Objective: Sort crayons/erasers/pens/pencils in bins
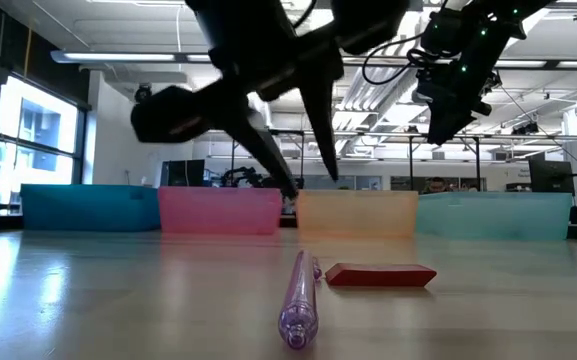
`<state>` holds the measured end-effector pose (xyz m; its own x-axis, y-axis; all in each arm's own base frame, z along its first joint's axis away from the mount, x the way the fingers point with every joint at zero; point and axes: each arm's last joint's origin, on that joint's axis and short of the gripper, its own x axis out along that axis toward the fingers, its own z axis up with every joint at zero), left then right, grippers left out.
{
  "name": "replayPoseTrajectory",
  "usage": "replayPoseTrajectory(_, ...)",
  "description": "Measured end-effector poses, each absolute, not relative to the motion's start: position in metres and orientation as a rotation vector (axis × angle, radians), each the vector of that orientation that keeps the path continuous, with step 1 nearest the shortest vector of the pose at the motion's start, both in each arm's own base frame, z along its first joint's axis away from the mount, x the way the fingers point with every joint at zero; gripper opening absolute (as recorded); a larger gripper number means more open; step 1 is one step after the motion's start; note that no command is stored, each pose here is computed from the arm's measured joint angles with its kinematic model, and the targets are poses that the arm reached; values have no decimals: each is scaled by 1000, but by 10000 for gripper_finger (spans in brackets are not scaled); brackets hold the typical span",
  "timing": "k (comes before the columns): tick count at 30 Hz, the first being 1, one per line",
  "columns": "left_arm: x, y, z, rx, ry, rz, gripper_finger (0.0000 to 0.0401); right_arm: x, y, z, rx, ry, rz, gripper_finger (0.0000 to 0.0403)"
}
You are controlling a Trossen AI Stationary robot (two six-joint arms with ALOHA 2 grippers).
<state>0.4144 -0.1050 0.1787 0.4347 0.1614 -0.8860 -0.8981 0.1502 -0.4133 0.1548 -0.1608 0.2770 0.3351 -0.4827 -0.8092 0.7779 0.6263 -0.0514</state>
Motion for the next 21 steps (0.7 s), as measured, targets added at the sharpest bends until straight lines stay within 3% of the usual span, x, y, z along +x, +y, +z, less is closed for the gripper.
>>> replayPoseTrajectory(21, 413, -119, 167, -1182, 865, 881, 122, 155, -161, 277, 398, 886, -861, 129)
